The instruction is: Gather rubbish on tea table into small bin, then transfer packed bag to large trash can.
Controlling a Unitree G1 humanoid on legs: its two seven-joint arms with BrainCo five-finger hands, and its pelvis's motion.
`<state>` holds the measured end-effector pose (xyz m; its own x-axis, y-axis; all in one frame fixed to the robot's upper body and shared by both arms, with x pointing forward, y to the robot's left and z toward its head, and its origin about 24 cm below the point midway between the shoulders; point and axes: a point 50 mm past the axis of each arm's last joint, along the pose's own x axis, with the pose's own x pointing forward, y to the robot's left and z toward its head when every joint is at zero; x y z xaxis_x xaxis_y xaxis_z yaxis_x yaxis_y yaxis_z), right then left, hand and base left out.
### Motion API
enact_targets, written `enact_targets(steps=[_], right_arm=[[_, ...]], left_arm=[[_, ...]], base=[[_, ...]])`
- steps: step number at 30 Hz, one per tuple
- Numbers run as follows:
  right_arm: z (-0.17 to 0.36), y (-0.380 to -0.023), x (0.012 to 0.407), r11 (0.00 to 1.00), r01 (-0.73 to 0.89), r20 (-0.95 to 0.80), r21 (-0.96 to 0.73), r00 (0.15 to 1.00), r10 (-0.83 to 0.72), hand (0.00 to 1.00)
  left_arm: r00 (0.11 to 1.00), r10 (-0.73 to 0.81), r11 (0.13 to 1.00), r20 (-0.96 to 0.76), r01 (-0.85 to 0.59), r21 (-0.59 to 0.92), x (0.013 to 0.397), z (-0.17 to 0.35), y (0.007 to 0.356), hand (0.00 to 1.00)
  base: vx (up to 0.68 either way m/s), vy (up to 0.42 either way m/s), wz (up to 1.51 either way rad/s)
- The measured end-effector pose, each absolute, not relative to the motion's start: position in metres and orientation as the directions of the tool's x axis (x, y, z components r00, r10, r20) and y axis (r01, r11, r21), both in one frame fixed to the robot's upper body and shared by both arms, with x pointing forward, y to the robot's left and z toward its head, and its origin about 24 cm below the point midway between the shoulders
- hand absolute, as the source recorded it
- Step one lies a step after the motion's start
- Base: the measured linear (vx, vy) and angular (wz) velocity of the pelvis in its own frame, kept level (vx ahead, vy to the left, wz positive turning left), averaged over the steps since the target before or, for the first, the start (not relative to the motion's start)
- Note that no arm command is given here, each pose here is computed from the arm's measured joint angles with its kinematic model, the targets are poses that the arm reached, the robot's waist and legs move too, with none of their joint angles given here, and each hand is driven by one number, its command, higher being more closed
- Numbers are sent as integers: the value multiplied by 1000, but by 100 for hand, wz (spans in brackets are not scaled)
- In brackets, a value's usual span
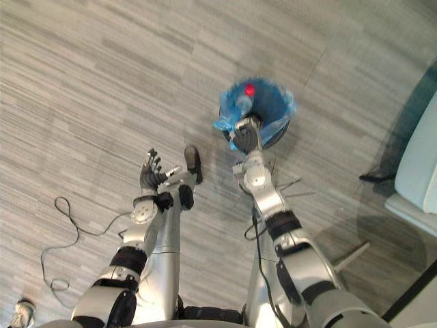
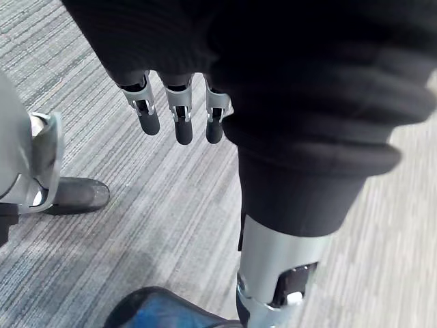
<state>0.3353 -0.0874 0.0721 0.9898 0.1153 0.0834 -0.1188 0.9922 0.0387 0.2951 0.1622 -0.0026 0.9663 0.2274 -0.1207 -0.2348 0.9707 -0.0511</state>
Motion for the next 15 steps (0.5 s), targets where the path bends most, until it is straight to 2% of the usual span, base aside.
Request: enact_targets(steps=[2,5,8,15], right_arm=[[52,-84,320,963,-163,20,215,986,163,100],[41,-82,303,903,-193,13,385,979,204,100],[36,-82,287,849,-194,35,491,979,203,100],[23,-82,272,818,-195,26,541,976,216,100]], left_arm=[[961,218,974,-172,-226,-30,284,-16,165,0],[949,211,975,-234,-221,-18,267,-33,167,0],[933,193,979,-304,-204,-4,248,-51,168,0],[842,159,987,-515,-146,67,209,-98,167,0]], base=[[159,-115,7],[180,-76,-2],[183,-56,-9],[146,-15,-12]])
